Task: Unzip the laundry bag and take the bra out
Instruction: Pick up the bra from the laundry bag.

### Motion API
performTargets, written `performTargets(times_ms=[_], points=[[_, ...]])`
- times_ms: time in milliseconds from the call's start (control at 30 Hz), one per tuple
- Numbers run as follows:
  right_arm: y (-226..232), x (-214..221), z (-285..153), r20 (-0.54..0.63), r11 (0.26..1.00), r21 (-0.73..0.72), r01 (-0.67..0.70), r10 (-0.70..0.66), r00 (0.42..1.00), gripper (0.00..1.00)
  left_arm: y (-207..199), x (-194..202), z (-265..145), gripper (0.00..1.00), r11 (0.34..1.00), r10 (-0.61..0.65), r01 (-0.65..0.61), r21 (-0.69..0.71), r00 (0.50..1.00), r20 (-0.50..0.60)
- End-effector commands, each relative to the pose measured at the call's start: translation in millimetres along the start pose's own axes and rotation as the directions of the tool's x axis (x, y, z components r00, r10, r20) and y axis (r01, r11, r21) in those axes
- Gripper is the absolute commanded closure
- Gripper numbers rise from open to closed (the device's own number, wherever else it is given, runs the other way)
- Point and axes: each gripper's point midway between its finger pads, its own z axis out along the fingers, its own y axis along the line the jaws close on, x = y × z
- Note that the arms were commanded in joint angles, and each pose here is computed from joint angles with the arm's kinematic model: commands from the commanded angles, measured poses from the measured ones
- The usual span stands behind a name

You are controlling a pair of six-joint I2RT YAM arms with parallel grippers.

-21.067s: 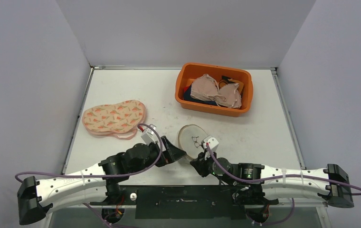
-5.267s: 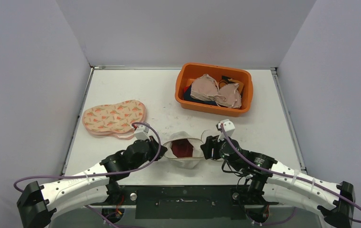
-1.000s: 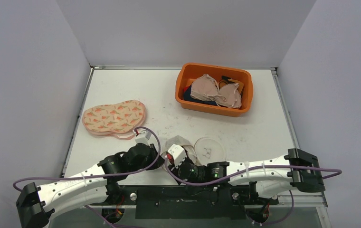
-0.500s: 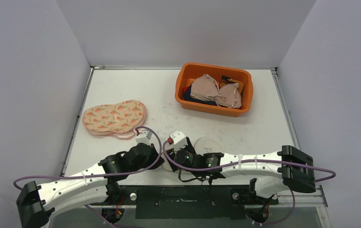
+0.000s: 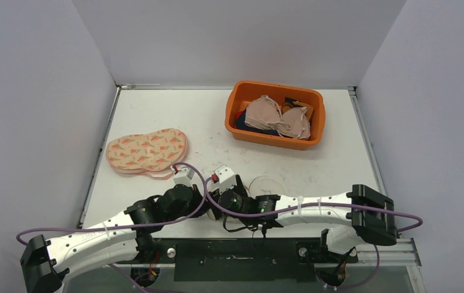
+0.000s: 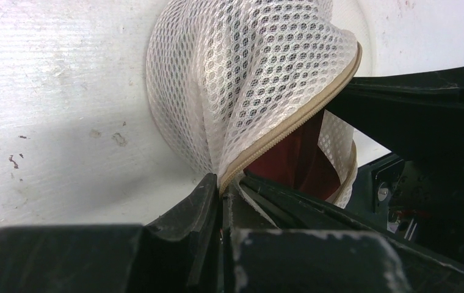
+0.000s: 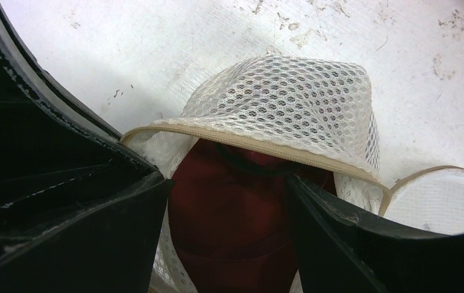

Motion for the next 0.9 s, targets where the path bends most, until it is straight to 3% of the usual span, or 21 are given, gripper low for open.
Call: performTargets(times_ms=[0,167,633,867], points=[[1,-20,3,0.046,0.998,0.017,-0.056,0.055,0.997,0.31,-8,-5,-1,1.0,0.999,-0.002,0.001,0.037,1.0,0.026],[-8,-4,16,-0.006,0.997,0.071,-0.029,0.029,1.0,0.39,-10,-6,-2,1.0,0.999,-0.006,0.004,0.045,1.0,0.03],[-34,-7,-2,0.021,0.987,0.151,-0.059,0.057,0.998,0.85,-4,-5,-2,1.0,0.999,-0.014,0.013,0.04,0.999,0.041],[-48,-12,-18,0.052,0.983,0.162,-0.086,0.078,0.996,0.95,-5,-3,1,1.0,0.999,-0.013,0.012,0.042,0.999,0.033]])
